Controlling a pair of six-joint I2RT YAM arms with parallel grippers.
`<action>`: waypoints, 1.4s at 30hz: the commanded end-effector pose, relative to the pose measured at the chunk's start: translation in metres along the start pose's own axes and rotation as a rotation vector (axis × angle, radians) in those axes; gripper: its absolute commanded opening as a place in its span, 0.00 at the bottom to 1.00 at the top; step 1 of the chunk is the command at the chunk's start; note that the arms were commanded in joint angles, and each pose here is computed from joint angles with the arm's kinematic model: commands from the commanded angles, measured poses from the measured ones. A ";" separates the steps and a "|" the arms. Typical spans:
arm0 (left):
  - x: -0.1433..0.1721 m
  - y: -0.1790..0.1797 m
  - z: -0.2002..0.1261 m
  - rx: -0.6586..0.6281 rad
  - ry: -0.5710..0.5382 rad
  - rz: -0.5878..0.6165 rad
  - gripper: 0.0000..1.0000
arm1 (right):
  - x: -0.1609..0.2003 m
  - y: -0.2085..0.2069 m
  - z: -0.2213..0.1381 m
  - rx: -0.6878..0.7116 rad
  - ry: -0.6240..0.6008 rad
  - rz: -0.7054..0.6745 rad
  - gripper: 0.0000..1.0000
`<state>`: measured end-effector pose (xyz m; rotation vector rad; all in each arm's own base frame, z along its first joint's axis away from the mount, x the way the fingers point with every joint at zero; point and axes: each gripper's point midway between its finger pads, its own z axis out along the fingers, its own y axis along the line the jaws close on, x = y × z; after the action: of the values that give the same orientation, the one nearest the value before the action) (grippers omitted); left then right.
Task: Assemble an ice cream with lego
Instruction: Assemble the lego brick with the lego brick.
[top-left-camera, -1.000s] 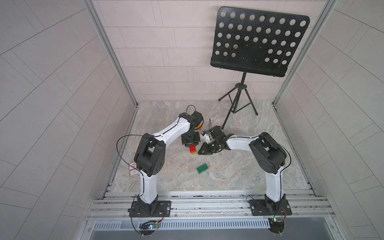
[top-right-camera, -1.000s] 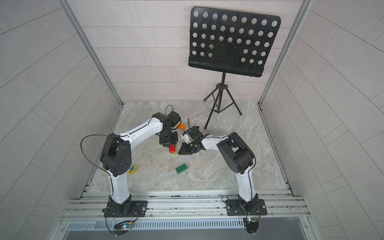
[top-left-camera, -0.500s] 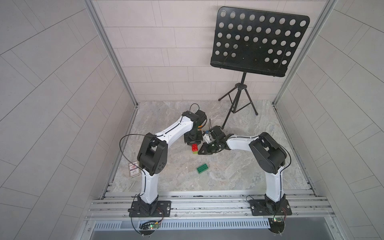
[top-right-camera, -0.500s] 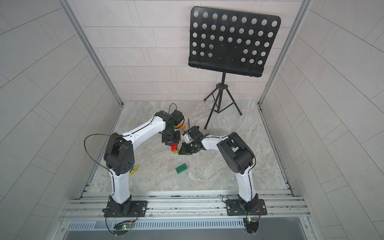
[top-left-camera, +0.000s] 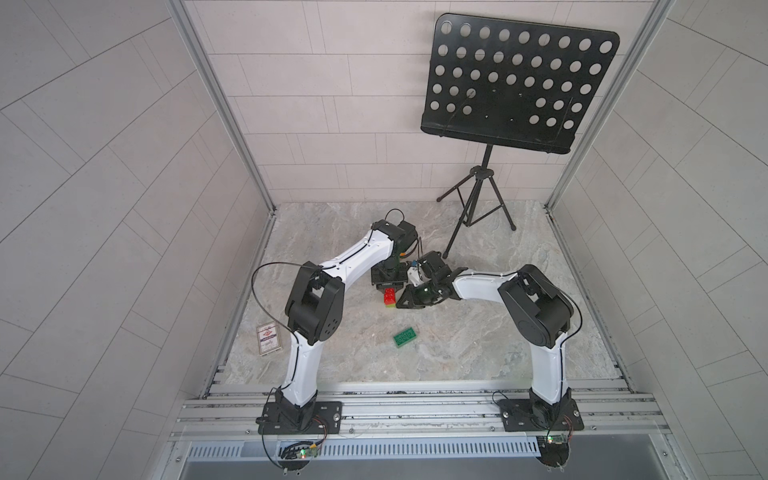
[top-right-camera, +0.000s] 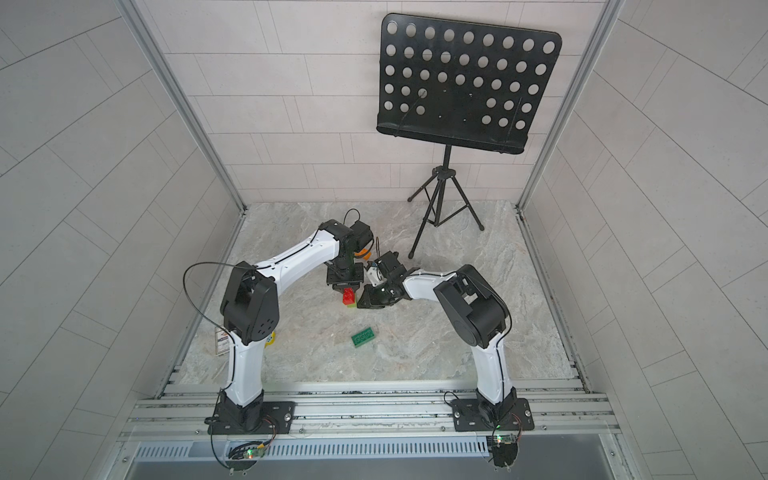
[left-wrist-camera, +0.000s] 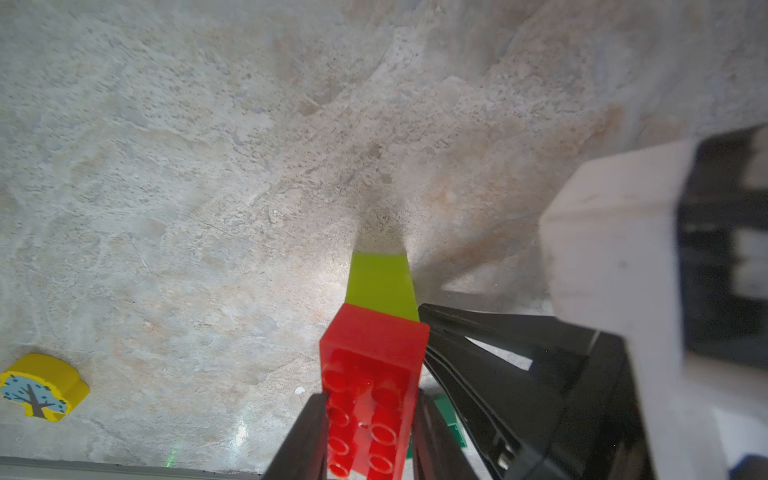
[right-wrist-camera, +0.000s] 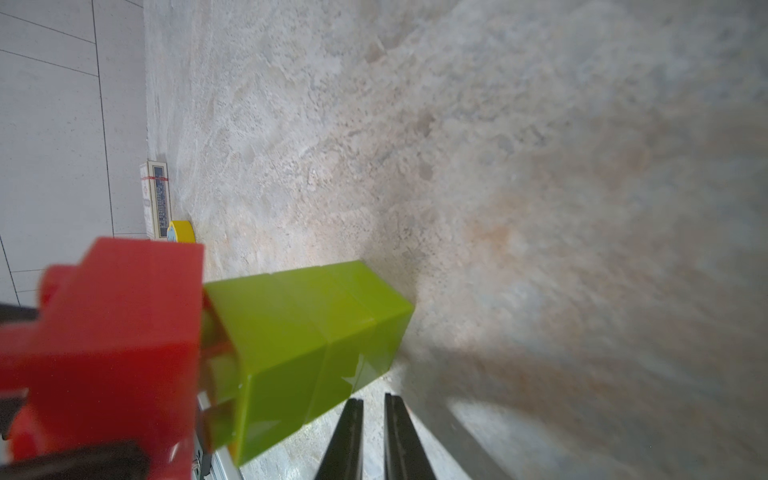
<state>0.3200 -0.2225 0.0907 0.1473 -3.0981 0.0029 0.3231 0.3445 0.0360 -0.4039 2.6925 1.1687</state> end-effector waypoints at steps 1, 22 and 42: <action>0.000 0.005 0.002 -0.048 0.015 0.017 0.22 | -0.010 0.002 -0.004 0.007 -0.038 -0.035 0.16; 0.010 0.000 0.041 -0.191 0.065 0.091 0.22 | -0.027 0.040 -0.012 -0.200 -0.148 -0.075 0.13; 0.028 -0.024 0.080 -0.025 0.050 0.108 0.29 | -0.028 0.030 -0.015 -0.196 -0.167 -0.023 0.13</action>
<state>0.3157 -0.2161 0.0803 -0.0348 -3.2285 -0.2364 0.3384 0.3576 0.0569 -0.3315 2.4892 1.3778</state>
